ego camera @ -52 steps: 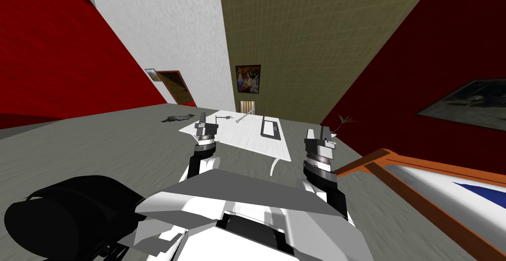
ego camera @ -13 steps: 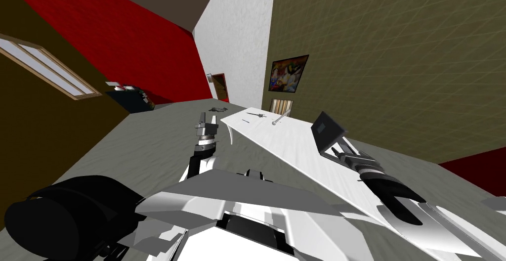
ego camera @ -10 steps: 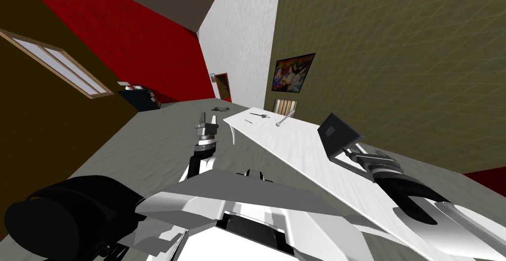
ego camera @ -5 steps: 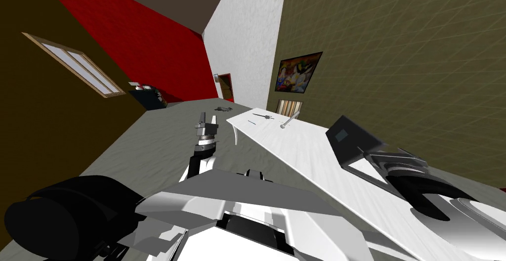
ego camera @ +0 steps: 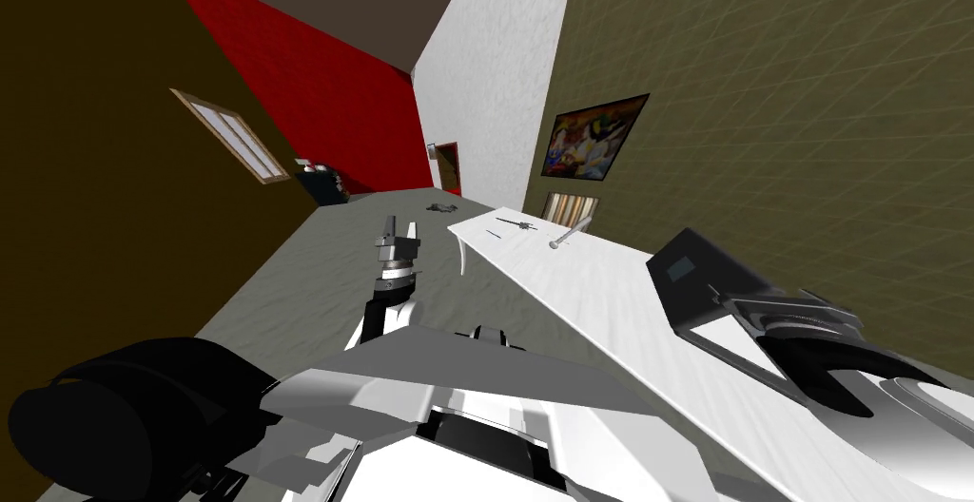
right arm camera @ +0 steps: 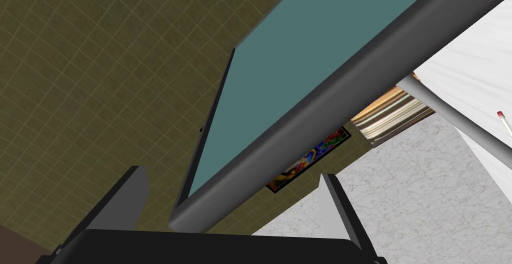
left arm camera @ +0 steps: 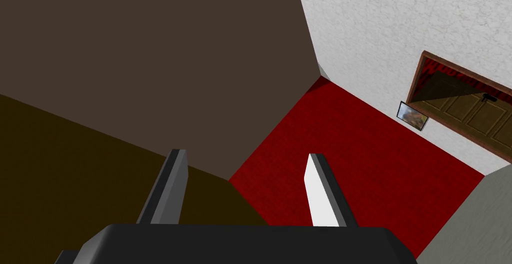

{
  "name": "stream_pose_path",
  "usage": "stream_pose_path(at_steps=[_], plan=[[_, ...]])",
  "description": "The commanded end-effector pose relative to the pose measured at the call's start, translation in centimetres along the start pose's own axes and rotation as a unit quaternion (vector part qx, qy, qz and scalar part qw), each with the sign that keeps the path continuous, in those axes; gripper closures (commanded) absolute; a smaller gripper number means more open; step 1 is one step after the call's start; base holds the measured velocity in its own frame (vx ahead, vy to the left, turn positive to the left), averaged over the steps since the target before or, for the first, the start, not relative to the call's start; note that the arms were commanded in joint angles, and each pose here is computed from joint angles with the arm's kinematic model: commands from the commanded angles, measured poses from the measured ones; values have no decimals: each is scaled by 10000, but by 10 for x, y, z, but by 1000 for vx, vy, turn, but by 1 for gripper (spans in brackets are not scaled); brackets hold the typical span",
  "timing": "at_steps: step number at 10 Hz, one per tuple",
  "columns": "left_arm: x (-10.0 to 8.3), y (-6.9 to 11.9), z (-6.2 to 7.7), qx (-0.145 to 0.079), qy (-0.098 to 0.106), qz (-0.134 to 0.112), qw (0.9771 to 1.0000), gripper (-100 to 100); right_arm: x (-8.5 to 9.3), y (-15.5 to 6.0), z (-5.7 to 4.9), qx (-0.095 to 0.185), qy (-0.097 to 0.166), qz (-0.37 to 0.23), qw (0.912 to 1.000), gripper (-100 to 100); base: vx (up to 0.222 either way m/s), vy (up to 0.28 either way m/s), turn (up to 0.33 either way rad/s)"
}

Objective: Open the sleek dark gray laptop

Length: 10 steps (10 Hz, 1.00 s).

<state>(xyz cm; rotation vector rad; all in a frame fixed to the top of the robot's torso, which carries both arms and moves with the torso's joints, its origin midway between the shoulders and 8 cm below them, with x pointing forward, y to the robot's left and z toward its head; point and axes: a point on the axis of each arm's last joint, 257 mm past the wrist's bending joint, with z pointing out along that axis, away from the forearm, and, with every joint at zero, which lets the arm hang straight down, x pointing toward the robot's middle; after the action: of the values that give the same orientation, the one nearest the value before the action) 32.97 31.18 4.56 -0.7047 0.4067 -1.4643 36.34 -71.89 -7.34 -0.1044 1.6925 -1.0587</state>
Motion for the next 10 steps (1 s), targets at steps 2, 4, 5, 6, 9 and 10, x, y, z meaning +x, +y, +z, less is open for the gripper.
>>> stream_pose_path(at_steps=[2, 4, 5, 6, 9, 10], plan=[[0, 0, 0, 0, 0, 1, 10000, 0, 30, -40, 8, 422, 370, -1, 9984, -100, -156, -14, 310], [0, 0, 0, -1, 0, 1, 10000, 0, 51, -59, 10, 631, 599, -9, 9962, -100, -126, -3, 207], [0, 0, 0, 0, 0, 1, 10000, 0, 58, -73, 12, 781, 697, 8, 9945, -100, -197, 5, 394], [0, 0, 0, 0, 0, 0, 10000, 0, 66, -76, 11, 815, 772, -4, 9937, -100, -173, 5, 273], [0, 0, 0, 0, 0, 0, 10000, 0, 87, -106, 11, 1148, 1042, 28, 9879, -100, -172, 12, 339], [0, 0, 0, -1, 0, 1, 10000, 0, 94, -109, 10, 1178, 1107, 18, 9868, -100, -50, 14, 32]])
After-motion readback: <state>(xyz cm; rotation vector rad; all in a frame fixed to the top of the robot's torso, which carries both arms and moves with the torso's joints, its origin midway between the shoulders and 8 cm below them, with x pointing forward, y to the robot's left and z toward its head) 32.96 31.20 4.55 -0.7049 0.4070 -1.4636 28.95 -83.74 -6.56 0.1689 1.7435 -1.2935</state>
